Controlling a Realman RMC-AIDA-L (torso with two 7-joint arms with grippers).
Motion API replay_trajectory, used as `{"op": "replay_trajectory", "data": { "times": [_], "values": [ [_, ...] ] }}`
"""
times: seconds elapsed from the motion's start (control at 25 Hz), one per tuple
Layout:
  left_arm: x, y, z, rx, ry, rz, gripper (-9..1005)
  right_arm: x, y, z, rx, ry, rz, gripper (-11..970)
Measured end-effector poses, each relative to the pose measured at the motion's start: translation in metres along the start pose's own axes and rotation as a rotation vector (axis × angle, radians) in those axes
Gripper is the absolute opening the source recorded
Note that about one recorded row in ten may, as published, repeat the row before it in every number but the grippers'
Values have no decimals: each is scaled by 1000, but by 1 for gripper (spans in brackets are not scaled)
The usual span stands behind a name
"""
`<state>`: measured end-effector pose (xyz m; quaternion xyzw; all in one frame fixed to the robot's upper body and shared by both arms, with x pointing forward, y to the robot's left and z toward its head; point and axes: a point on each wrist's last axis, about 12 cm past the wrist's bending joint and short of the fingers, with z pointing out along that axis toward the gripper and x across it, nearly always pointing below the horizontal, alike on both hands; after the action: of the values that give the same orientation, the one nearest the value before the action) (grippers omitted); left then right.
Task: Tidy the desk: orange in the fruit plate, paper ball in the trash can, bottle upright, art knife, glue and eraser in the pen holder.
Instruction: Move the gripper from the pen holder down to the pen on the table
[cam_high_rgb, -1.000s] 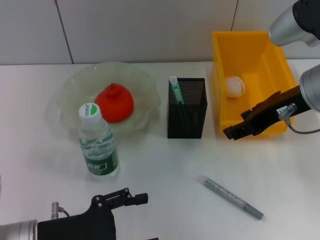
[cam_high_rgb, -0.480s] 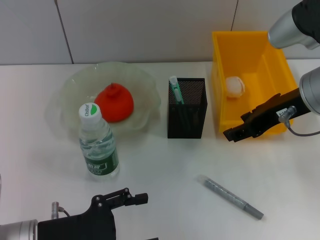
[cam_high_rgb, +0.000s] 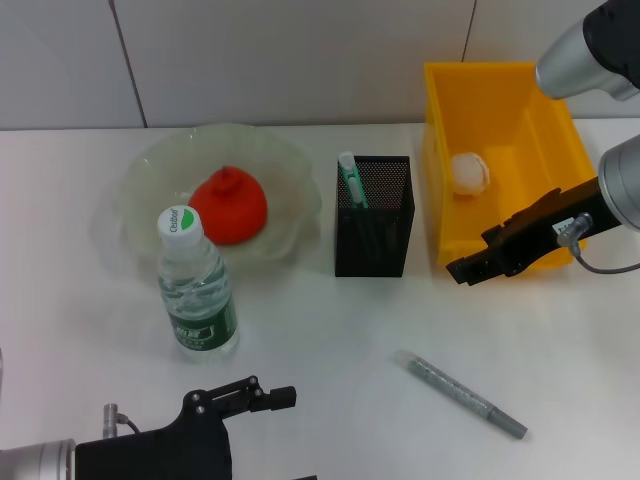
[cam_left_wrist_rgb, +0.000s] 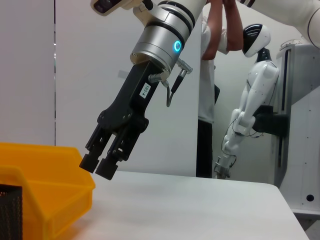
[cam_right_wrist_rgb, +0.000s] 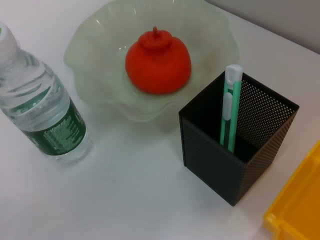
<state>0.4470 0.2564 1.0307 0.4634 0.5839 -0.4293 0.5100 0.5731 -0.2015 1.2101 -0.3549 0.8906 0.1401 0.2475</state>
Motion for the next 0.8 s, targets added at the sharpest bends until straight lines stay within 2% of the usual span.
{"op": "replay_trajectory", "data": {
  "times": [0.8],
  "values": [
    [0, -1, -1, 6, 1, -2, 807, 4, -1, 6, -20, 12, 19, 630]
  ]
}}
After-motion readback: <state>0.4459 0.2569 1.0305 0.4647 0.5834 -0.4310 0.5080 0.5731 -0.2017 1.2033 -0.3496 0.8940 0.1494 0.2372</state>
